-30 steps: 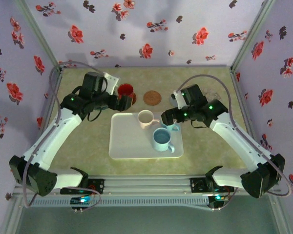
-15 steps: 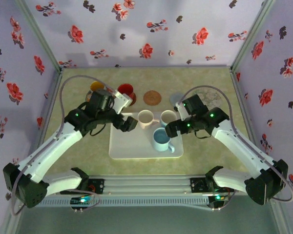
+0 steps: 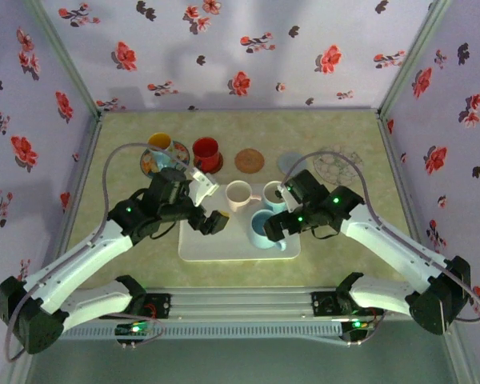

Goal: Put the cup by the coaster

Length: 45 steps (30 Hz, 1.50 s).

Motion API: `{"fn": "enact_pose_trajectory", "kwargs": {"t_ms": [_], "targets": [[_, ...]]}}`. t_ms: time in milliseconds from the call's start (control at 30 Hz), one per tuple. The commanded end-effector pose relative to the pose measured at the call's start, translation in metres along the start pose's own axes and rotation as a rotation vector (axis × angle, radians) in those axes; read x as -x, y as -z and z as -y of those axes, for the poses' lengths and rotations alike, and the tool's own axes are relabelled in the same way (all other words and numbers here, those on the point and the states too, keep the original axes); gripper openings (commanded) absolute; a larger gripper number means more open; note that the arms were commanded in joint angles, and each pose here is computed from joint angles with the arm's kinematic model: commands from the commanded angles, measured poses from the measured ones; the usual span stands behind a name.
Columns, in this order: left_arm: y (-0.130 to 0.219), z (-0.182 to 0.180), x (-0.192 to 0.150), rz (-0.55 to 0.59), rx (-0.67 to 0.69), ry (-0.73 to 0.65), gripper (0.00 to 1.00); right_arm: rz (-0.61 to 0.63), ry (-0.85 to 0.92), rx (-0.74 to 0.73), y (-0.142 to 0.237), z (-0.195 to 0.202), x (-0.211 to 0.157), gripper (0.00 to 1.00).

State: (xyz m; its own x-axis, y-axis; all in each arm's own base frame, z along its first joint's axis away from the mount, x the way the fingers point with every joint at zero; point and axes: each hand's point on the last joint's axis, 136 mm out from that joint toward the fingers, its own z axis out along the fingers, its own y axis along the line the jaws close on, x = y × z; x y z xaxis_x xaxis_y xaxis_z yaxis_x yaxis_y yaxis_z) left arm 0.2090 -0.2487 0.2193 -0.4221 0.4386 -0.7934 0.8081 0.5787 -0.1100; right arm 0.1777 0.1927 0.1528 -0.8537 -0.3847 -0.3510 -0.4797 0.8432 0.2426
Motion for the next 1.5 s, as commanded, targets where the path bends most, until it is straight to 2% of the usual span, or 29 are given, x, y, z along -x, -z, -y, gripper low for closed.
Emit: {"fn": "enact_pose_trajectory", "kwargs": {"t_ms": [0, 367, 667, 867, 1267, 1467], "targets": [[0.006, 0.000, 0.006, 0.060, 0.024, -0.005, 1.00, -0.001, -0.045, -0.029, -0.007, 0.004, -0.004, 0.98], [0.014, -0.002, -0.010, 0.088, 0.050, 0.044, 1.00, -0.053, -0.111, -0.005, -0.031, 0.002, -0.023, 0.91], [0.014, -0.001, -0.027, 0.069, 0.049, 0.044, 1.00, -0.102, -0.127, -0.017, -0.052, 0.006, -0.032, 0.83], [0.009, 0.004, -0.037, 0.045, 0.018, 0.044, 1.00, -0.126, -0.102, -0.012, -0.062, 0.002, -0.033, 0.79], [0.004, 0.007, -0.041, 0.049, 0.004, 0.046, 1.00, -0.208, -0.037, -0.057, -0.084, 0.001, -0.034, 0.64], [0.002, 0.005, -0.040, 0.050, 0.008, 0.039, 1.00, -0.202, -0.003, -0.049, -0.089, -0.006, -0.031, 0.58]]}}
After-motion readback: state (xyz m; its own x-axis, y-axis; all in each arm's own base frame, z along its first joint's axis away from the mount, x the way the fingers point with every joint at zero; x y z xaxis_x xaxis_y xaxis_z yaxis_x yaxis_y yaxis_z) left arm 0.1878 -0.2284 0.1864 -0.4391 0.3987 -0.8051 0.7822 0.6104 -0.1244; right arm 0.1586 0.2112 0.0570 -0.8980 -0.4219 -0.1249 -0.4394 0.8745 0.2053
